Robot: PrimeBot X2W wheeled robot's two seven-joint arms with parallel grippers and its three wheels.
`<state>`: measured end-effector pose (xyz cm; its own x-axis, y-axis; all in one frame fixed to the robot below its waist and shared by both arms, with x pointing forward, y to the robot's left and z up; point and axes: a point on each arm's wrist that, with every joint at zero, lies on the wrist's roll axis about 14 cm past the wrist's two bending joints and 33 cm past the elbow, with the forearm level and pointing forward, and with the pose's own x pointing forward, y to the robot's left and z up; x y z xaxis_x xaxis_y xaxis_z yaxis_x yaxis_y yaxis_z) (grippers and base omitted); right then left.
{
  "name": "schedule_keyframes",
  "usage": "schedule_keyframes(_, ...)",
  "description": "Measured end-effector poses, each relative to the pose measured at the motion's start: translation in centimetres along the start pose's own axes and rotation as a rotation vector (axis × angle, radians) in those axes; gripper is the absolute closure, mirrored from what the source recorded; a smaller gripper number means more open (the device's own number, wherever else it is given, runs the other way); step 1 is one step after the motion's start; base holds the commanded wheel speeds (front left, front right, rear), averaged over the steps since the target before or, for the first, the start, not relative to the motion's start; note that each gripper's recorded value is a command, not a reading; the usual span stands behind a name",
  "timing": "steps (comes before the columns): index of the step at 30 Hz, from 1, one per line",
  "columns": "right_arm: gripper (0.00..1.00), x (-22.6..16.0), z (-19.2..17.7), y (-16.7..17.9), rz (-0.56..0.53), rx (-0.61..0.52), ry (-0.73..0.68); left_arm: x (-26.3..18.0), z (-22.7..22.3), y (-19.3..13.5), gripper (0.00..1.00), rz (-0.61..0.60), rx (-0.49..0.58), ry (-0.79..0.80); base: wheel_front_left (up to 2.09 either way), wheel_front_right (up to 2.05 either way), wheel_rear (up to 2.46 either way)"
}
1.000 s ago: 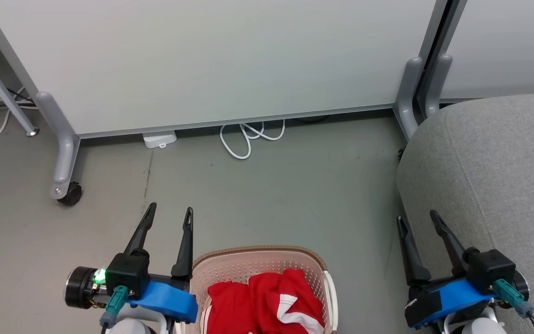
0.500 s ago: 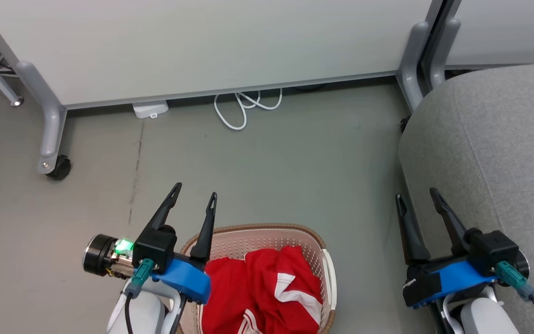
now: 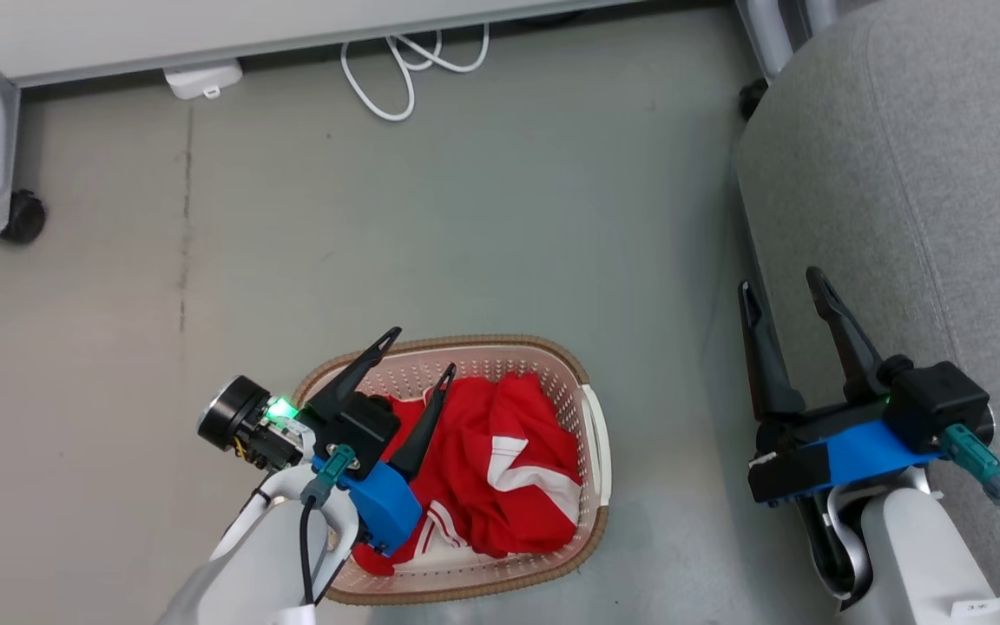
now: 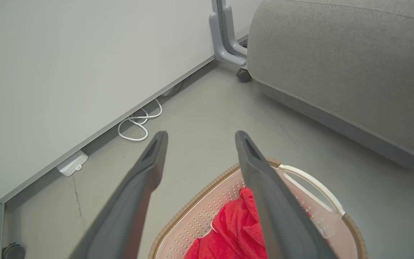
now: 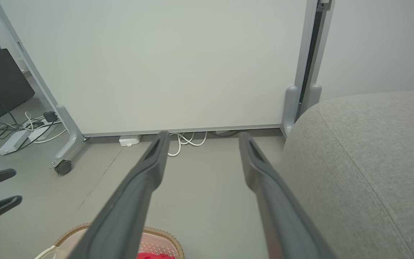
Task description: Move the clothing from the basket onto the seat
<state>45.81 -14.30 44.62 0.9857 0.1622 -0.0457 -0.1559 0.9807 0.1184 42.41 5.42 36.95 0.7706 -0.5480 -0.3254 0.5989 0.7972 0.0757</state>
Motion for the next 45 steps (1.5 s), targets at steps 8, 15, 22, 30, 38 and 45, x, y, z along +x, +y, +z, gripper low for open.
schedule_keyframes(8, 0.0, 1.9, -2.0, -1.2, -0.017, 0.004, 0.03, 1.9, -5.9, -2.3, 0.0, -0.158, 0.021, 0.162, 0.0, 0.0, 0.0)
schedule_keyframes(15, 0.0, 2.8, -3.9, -2.6, -0.044, -0.005, 0.066, 2.0, -11.3, -4.2, 0.0, -0.277, 0.039, 0.308, 0.0, 0.0, 0.0)
schedule_keyframes(22, 0.0, 3.8, -5.7, -3.8, -0.06, -0.02, 0.09, 1.6, -16.3, -5.0, 0.0, -0.369, 0.062, 0.445, 0.0, 0.0, 0.0)
schedule_keyframes(30, 0.0, 5.2, -8.2, -4.7, -0.063, -0.044, 0.121, 2.4, -20.5, -5.4, 0.0, -0.457, 0.105, 0.54, 0.0, 0.0, 0.0)
schedule_keyframes(38, 0.0, 6.3, -11.4, -5.3, -0.059, -0.059, 0.163, 2.3, -25.3, -4.7, 0.0, -0.529, 0.17, 0.655, 0.0, 0.0, 0.0)
schedule_keyframes(45, 0.0, 6.8, -13.2, -5.9, -0.062, -0.069, 0.183, 1.7, -29.1, -3.9, 0.0, -0.567, 0.219, 0.772, 0.0, 0.0, 0.0)
